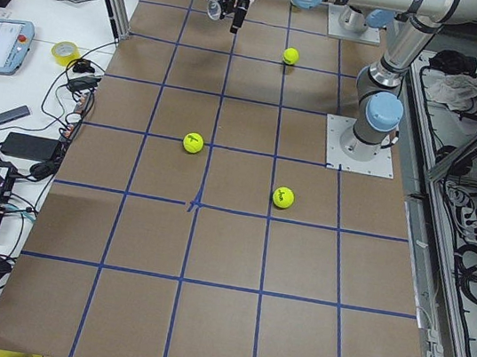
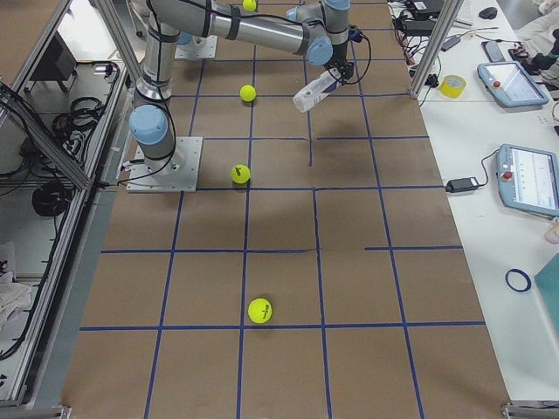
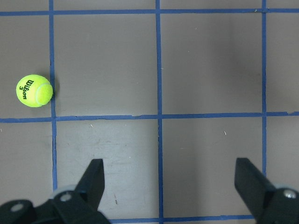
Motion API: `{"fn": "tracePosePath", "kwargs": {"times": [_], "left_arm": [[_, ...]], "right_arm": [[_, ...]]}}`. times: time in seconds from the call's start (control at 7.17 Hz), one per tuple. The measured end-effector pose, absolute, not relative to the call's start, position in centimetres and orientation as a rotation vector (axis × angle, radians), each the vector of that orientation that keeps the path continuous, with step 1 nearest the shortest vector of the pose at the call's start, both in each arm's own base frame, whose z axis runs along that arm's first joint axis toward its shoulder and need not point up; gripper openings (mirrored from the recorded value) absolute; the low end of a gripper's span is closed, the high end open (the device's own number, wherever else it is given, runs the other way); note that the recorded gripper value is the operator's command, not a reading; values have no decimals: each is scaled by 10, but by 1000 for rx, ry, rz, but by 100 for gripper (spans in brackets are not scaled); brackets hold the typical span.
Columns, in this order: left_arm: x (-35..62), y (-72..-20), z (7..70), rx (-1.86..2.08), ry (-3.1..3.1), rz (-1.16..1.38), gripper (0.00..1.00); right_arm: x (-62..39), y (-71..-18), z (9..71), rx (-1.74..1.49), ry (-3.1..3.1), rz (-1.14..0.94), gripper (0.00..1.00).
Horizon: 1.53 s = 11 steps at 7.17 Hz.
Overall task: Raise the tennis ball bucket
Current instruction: 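Carry the can with the right gripper toward the left gripper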
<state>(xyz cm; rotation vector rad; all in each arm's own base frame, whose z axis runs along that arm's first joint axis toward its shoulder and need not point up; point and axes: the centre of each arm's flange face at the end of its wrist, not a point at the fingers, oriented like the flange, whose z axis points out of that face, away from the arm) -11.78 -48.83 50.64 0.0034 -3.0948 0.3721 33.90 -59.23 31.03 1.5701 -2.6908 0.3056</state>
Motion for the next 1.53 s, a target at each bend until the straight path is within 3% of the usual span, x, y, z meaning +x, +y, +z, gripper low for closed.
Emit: {"fn": "tracePosePath", "kwargs": {"times": [0.7, 1.53], "left_arm": [[-118, -488, 507, 4, -3095, 373, 100], [-112, -490, 504, 0, -3101, 357, 100]], "right_arm": [[418, -544, 267, 2114, -2335, 244, 33], [447, -545, 224, 2226, -2344, 348, 48]]}}
